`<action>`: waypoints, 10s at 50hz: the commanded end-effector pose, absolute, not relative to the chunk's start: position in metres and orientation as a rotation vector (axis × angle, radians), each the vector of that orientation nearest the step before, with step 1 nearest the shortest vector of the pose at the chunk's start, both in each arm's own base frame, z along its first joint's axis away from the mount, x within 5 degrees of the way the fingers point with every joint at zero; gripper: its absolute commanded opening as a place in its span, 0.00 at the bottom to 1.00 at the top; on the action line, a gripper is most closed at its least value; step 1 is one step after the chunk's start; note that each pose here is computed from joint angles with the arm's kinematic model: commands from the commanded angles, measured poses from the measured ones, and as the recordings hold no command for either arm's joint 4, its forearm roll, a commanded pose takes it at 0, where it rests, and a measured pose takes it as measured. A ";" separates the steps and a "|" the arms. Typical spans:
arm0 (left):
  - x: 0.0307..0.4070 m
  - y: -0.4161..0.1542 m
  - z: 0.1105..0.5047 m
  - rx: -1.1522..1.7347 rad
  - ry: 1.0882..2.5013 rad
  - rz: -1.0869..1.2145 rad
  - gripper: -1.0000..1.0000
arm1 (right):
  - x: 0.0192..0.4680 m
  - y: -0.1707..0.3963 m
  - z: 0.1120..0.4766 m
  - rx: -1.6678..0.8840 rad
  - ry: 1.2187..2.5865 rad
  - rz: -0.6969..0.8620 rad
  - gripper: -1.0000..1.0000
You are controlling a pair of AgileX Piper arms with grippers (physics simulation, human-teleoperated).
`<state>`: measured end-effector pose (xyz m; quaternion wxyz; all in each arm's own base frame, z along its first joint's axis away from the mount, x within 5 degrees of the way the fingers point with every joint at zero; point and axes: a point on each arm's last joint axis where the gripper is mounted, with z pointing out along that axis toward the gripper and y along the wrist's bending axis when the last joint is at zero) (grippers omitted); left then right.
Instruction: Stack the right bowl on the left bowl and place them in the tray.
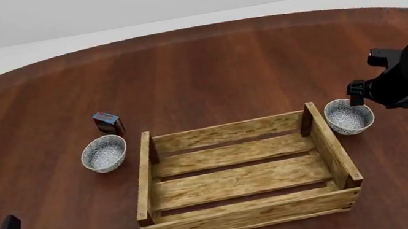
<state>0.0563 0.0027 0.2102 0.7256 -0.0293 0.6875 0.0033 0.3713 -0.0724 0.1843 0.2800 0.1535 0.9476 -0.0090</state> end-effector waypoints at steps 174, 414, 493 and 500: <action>0.054 0.001 0.224 -0.027 1.486 0.014 1.00 | 0.225 0.105 0.352 -0.228 1.956 0.426 0.00; 0.222 -0.228 0.275 0.622 1.593 -0.641 0.00 | 0.197 0.141 0.322 -0.391 1.857 0.568 1.00; 0.280 -0.144 0.308 0.424 1.582 -0.329 0.00 | 0.193 0.138 0.324 -0.379 1.856 0.581 1.00; 0.279 -0.130 0.314 0.391 1.587 -0.298 0.00 | 0.193 0.136 0.325 -0.372 1.855 0.578 1.00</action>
